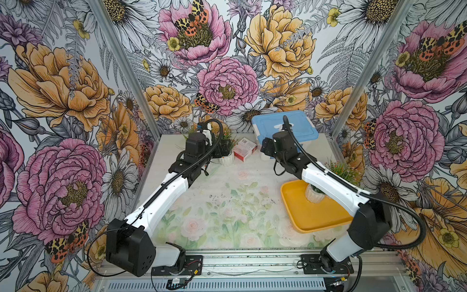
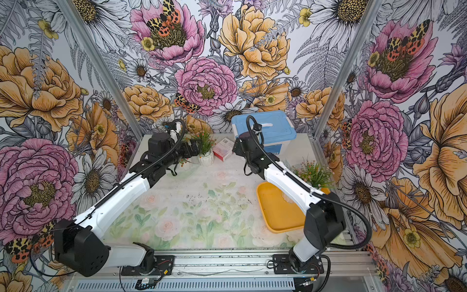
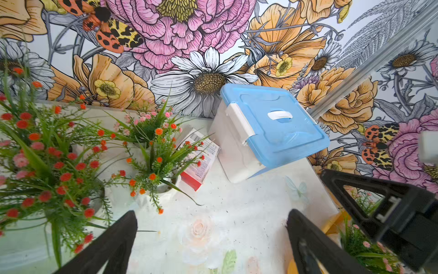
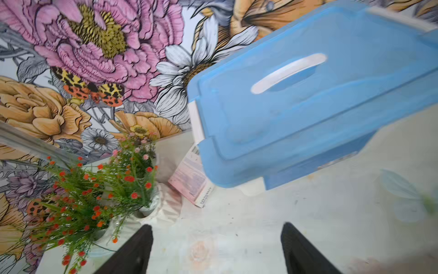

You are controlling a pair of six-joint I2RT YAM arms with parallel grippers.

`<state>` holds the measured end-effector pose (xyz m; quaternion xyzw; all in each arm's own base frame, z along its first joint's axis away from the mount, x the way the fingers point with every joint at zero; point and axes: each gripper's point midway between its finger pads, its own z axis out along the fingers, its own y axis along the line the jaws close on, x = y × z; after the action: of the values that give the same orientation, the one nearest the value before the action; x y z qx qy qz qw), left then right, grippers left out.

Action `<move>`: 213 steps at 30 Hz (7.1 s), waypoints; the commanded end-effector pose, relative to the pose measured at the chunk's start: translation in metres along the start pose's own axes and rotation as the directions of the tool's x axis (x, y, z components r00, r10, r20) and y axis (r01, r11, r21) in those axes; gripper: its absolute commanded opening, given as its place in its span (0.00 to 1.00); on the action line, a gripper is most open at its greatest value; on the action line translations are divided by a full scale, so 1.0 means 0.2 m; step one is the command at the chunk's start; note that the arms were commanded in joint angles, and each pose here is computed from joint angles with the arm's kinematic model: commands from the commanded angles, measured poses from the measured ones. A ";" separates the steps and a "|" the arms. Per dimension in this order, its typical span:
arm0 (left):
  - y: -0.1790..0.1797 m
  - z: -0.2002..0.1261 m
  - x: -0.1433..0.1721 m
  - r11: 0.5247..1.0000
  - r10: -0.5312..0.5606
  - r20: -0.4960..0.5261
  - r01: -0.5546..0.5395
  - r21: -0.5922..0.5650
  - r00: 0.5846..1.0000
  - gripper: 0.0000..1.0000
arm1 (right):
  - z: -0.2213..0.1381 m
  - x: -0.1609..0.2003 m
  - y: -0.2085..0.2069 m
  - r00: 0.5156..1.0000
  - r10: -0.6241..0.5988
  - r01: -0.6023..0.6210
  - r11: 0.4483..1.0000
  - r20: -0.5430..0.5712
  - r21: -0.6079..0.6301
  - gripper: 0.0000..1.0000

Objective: Put the potted gypsophila into the storage box
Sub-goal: Pick up the baby's breath potted plant from the center of the board, then place the baby's breath potted plant at the storage box.

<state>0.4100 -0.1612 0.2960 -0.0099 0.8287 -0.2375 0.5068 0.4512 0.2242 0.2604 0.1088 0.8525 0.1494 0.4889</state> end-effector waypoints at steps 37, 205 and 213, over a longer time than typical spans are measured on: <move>0.36 -0.06 -0.10 1.000 -0.019 0.030 0.019 -0.013 0.999 0.99 | 0.87 0.69 0.49 0.966 0.099 -0.151 0.966 -0.240 -0.211 0.62; -1.05 -0.18 0.91 0.944 0.237 -0.164 -0.187 0.272 0.958 0.99 | -0.40 0.78 -1.20 0.855 0.168 0.031 0.928 -0.491 0.371 0.17; -0.99 -0.19 0.87 0.954 0.229 -0.145 -0.192 0.232 0.963 0.99 | -0.39 0.67 -1.17 0.880 0.169 0.002 0.933 -0.443 0.360 0.55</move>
<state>0.2463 -0.3790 0.2427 0.1720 0.8323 -0.2803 0.4463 0.2874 0.0387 0.0834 0.1858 0.9628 0.0243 0.1949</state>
